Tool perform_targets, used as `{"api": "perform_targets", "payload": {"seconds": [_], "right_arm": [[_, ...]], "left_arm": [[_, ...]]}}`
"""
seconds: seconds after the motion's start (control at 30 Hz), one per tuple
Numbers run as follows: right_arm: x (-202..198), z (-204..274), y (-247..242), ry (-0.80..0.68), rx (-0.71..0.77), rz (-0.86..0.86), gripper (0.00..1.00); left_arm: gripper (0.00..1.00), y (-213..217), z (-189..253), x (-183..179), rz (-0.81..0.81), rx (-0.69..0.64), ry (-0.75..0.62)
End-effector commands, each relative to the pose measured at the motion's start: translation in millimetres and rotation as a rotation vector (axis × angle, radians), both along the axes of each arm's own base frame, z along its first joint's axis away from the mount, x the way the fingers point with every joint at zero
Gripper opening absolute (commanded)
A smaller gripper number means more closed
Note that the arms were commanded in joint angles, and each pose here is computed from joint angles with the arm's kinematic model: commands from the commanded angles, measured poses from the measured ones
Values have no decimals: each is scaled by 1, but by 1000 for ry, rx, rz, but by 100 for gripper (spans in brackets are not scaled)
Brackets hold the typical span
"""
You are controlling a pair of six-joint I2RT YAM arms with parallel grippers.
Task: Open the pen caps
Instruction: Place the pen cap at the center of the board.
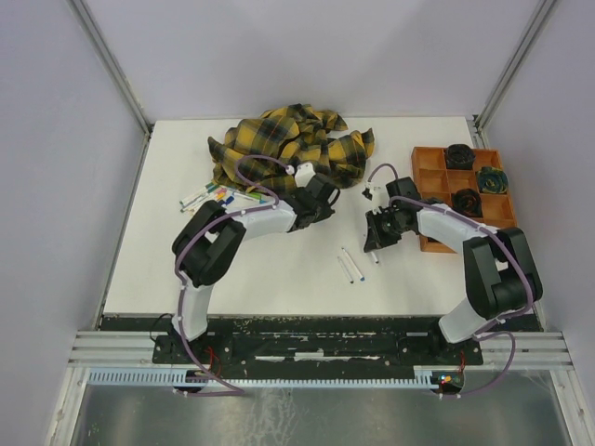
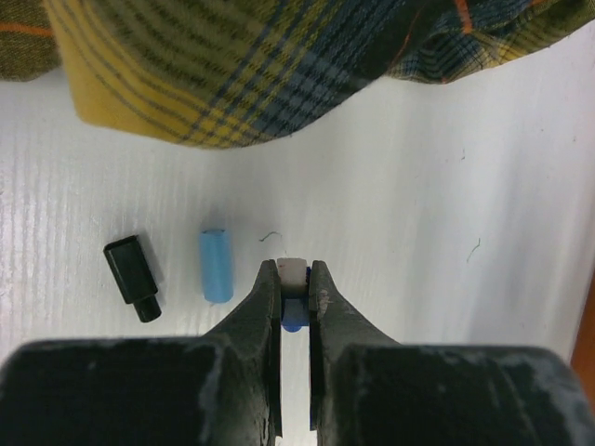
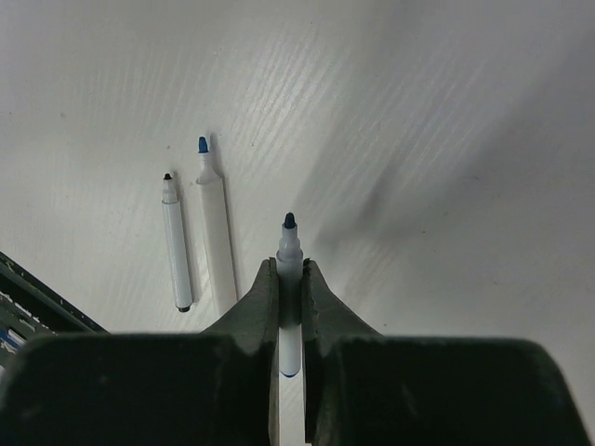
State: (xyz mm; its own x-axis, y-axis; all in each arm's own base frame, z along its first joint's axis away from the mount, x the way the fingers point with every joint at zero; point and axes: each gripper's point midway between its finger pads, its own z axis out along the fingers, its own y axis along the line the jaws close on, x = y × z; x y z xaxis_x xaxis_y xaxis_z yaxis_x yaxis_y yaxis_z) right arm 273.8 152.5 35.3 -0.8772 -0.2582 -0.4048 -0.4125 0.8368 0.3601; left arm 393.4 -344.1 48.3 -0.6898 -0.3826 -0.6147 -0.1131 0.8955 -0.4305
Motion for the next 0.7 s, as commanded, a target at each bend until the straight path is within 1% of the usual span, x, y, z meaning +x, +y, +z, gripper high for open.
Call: {"api": "perform_targets", "payload": {"seconds": [0.0,0.23,0.33,0.43,0.67], "right_arm": [[11,8,7,-23,-14,8,11],[10,1,13,8,-48,33,13],[10,-1,15,10,-57,43,15],[12,-3,14,4,-73,34,23],[11,-7,16,27,-92,51,25]], "left_arm": [[3,-3,9,16,46,36,-24],[7,-2,-7,17,74,74,29],[11,0,-11,17,84,83,33],[15,0,-10,18,88,89,36],[20,0,-11,20,98,84,47]]}}
